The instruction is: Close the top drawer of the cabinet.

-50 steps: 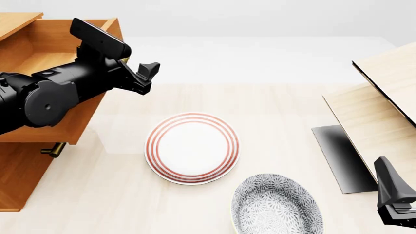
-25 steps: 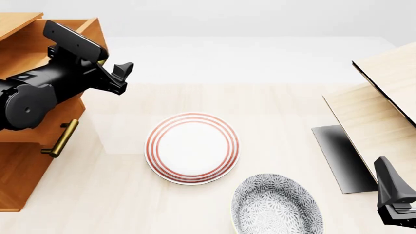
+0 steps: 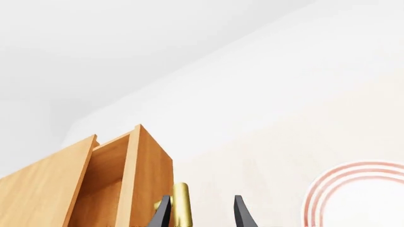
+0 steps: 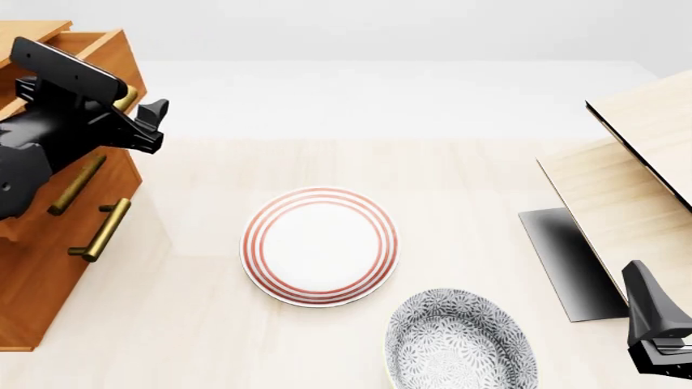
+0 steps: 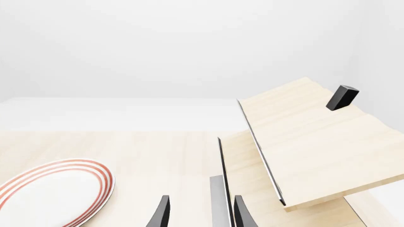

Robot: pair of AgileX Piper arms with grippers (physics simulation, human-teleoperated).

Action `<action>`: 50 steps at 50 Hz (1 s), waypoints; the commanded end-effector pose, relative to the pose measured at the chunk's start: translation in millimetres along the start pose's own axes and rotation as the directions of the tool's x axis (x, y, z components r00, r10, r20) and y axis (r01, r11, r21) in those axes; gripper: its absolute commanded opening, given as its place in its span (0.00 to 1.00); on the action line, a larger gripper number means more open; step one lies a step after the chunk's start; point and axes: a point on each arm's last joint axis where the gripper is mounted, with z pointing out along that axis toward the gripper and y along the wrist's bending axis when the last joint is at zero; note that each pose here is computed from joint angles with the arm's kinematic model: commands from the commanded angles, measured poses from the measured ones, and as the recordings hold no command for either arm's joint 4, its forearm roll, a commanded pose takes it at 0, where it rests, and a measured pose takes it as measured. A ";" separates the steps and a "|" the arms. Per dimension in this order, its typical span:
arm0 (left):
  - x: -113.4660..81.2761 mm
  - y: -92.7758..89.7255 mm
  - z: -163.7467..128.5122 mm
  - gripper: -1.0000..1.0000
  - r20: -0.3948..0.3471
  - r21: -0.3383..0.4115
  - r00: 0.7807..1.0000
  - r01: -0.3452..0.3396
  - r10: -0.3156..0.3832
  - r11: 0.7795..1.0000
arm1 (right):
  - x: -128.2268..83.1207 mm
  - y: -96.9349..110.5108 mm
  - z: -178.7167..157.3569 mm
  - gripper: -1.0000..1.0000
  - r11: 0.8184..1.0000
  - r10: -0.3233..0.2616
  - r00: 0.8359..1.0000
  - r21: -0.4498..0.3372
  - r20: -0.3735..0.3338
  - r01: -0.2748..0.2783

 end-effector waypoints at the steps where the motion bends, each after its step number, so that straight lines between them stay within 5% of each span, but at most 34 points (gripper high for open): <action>1: 47.0 10.2 11.6 1.00 -0.139 -0.056 0.989 0.042 -0.049 0.998 | 0.0 0.0 0.0 1.00 1.000 0.000 1.000 0.000 0.000 0.000; 13: 62.4 21.0 7.4 1.00 -0.169 -0.103 0.984 0.030 -0.047 0.994 | 0.0 0.0 0.0 1.00 1.000 0.000 1.000 0.000 0.000 0.000; 22: 52.2 27.0 2.5 1.00 -0.156 -0.117 0.986 0.042 -0.060 0.992 | 0.0 0.0 0.0 1.00 1.000 0.000 1.000 0.000 0.000 0.000; 35: 70.7 39.0 -12.4 1.00 -0.211 -0.161 0.977 -0.055 0.020 0.985 | 0.0 0.0 0.0 1.00 1.000 0.000 1.000 0.000 0.000 0.000; 50: 76.3 62.6 -27.9 1.00 -0.230 -0.261 0.973 -0.038 -0.023 0.965 | 0.0 0.0 0.0 1.00 1.000 0.000 1.000 0.000 0.000 0.000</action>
